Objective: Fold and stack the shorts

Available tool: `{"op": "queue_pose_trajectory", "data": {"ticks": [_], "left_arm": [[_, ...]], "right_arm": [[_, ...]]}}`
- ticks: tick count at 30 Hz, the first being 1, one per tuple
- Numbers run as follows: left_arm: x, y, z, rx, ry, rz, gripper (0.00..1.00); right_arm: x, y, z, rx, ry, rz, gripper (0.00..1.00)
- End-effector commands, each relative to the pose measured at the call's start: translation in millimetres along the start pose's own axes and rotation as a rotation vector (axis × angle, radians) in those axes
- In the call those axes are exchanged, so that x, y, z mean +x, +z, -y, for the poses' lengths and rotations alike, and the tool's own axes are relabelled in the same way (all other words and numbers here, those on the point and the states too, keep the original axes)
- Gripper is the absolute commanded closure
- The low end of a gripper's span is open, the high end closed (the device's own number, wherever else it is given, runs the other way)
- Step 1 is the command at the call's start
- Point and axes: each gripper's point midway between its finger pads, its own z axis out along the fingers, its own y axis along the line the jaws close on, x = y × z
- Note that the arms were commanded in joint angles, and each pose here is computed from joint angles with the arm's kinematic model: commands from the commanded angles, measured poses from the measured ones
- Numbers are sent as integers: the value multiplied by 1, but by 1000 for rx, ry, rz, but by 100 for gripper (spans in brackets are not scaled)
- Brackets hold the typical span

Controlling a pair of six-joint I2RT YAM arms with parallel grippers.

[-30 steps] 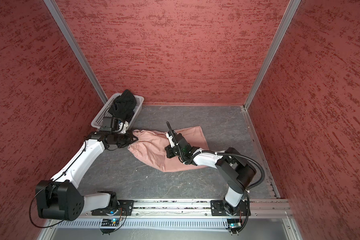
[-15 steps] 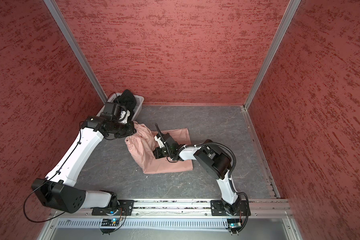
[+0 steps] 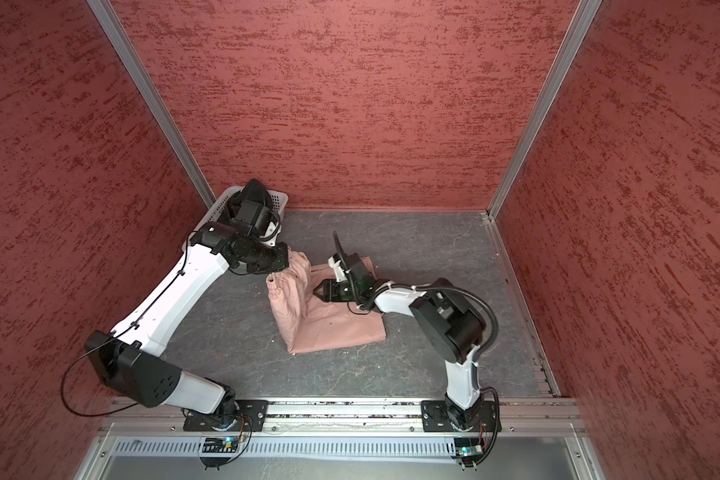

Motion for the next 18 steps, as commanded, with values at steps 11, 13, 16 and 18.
{"op": "queue_pose_trajectory", "data": {"ticks": [11, 13, 16, 18], "left_arm": [[10, 49, 94, -70, 189, -81, 100], [13, 61, 116, -65, 227, -97, 100], [23, 82, 140, -86, 281, -117, 100], [34, 102, 157, -92, 310, -139, 84]], "right_arm": [[30, -98, 104, 269, 171, 67, 41], [36, -100, 110, 264, 193, 63, 41], [33, -114, 120, 287, 219, 98, 41], [22, -140, 126, 306, 248, 179, 40]]}}
